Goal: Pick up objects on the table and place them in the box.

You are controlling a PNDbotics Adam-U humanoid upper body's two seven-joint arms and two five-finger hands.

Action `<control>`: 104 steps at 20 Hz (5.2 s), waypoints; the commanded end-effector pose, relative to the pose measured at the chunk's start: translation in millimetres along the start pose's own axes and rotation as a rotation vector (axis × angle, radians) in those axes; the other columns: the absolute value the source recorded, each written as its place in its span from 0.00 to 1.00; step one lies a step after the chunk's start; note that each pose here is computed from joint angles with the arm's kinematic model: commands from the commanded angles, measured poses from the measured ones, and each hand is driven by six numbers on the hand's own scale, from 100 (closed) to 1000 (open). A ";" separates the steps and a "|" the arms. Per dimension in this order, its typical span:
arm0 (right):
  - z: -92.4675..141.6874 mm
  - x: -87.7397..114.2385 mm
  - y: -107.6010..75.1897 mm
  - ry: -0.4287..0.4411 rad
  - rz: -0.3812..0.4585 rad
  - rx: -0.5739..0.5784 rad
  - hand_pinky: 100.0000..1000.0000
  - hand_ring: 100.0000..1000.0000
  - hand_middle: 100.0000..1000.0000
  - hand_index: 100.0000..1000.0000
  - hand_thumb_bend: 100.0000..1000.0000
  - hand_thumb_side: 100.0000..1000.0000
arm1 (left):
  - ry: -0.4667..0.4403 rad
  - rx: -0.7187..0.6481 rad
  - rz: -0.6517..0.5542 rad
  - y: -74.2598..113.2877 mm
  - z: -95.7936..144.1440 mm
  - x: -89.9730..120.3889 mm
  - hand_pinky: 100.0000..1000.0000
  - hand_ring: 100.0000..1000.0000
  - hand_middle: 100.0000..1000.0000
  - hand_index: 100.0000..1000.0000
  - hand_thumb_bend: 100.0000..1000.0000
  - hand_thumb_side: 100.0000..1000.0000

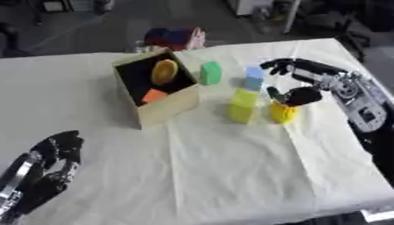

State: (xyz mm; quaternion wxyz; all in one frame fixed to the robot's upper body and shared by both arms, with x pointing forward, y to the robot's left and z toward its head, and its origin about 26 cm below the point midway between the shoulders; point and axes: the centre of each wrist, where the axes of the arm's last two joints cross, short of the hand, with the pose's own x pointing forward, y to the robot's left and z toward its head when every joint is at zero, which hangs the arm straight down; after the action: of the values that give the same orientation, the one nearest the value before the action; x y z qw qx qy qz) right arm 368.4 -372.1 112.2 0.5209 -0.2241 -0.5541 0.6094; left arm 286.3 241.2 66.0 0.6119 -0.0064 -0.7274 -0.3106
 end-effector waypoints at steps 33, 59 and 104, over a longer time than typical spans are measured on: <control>-9.2 1.8 -20.8 0.006 0.105 -0.277 0.47 0.32 0.26 0.41 0.00 0.00 | -0.010 0.018 -0.024 7.2 0.8 5.3 0.82 0.79 0.70 0.86 0.00 0.40; 14.7 11.5 -54.6 0.027 0.296 0.180 0.97 0.99 1.00 1.00 0.06 0.55 | -0.002 0.016 -0.030 8.1 2.2 4.2 0.82 0.79 0.70 0.86 0.00 0.41; -169.3 144.1 -76.7 -0.195 0.228 -0.224 0.71 0.55 0.59 0.84 0.00 0.00 | -0.040 -0.032 0.014 -3.9 -6.6 8.6 0.82 0.79 0.70 0.86 0.00 0.40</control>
State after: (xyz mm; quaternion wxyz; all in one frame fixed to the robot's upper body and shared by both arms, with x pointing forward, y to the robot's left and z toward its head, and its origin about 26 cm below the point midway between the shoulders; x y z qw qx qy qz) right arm 487.0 -186.7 169.6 0.3664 -0.2726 -0.6346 0.6235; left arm 286.5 234.3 65.4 0.6104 -0.0239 -0.7270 -0.3135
